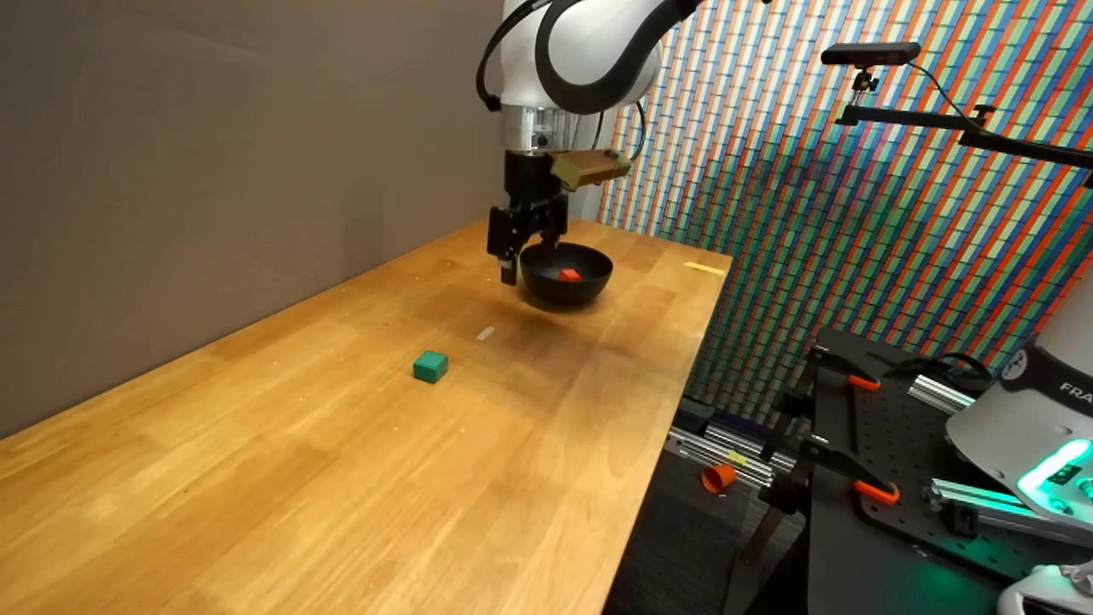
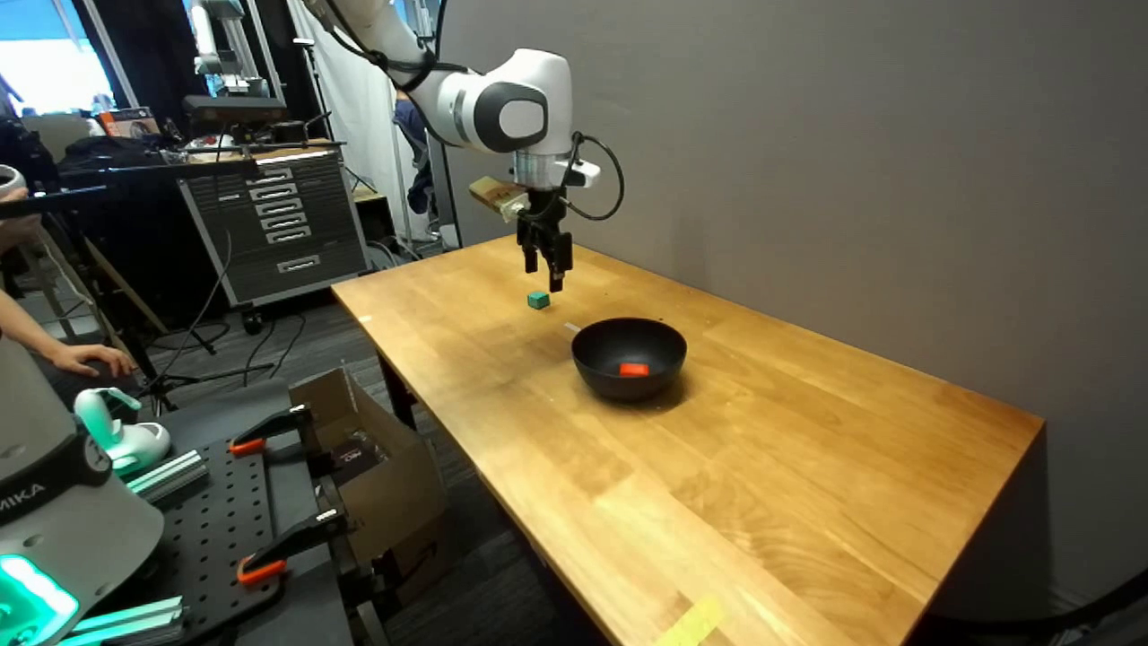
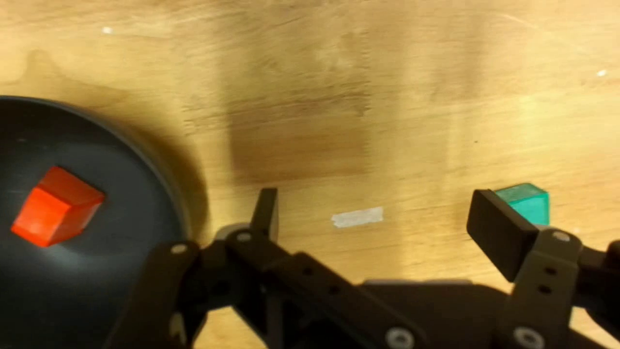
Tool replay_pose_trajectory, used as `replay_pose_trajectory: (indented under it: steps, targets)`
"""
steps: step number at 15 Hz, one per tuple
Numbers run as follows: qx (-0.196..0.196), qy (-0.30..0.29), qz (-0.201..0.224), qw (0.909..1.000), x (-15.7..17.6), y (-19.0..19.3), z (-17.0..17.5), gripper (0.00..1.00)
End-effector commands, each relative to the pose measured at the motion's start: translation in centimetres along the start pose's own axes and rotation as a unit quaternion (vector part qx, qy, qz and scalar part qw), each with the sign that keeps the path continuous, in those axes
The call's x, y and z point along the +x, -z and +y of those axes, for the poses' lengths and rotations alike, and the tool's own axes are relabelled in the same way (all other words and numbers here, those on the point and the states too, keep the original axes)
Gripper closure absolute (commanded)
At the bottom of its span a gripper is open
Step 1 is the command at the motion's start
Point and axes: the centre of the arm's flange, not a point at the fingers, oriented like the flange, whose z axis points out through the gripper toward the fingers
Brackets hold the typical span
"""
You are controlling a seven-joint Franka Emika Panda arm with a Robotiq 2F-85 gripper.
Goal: Put the orange and green blocks in the bowl one at time
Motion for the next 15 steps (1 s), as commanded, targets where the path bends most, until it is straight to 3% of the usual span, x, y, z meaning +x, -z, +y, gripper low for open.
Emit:
replay_pose_trajectory:
  steps: [1, 9, 15]
  targets:
    - [0.023, 0.043, -0.008, 0.9988, 2.5, -2.3, -2.9, 0.0]
    - [0.027, 0.104, -0.037, 0.9935, 4.9, -9.2, -7.8, 0.0]
    - [0.03, 0.135, -0.04, 0.9897, 6.5, -10.8, -11.6, 0.0]
